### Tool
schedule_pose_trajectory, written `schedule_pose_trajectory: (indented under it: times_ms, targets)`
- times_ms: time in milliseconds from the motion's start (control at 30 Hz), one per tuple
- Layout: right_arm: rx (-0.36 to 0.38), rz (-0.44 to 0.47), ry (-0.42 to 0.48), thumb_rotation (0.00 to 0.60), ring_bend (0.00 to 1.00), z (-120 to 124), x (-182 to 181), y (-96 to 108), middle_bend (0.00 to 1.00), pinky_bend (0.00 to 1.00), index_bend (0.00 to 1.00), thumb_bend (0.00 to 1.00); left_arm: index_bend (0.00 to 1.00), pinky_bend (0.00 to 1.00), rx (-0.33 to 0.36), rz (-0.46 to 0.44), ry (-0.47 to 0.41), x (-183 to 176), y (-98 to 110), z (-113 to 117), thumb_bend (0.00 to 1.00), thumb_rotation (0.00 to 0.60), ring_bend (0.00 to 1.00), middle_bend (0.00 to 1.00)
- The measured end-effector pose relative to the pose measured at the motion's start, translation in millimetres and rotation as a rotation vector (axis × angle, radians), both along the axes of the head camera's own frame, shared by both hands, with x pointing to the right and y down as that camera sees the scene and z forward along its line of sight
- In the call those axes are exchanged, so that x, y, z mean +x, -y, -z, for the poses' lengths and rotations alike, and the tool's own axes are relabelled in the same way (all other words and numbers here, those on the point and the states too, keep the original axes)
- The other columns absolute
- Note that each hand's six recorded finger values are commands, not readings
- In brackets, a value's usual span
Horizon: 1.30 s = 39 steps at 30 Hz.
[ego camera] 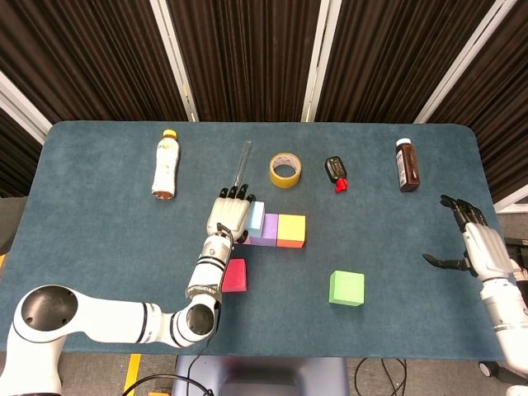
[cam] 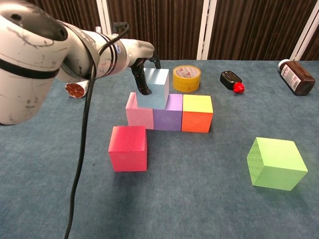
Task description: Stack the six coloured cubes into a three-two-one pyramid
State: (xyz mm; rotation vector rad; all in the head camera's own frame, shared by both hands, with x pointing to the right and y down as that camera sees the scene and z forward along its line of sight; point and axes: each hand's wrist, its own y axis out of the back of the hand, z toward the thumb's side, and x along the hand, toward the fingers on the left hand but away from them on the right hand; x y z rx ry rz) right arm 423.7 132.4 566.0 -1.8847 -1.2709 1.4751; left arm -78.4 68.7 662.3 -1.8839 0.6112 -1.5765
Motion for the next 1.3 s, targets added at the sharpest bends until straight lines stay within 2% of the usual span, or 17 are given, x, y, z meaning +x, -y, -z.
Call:
schedule_pose_trajectory:
  times_ms: [400,833,1300]
  targets:
    - [0.000,-0.004,0.002,0.600,0.09,-0.1,2.3,-0.8,0.22,0.16,0.06,0.24,0.27,0.10,0.001,0.003,0.006,1.6,-0.6,-0.5,0.34,0.600,0.00,0.03]
    - [0.004,-0.004,0.006,0.600,0.09,1.5,4.5,-0.8,0.22,0.16,0.06,0.24,0.27,0.10,0.020,0.013,0.013,7.5,1.2,5.7,0.34,0.600,0.00,0.03]
    - [-0.001,0.002,0.005,0.600,0.09,1.0,6.3,-0.5,0.22,0.16,0.06,0.24,0.28,0.11,0.033,0.029,0.063,9.2,0.5,7.3,0.34,0.600,0.00,0.03]
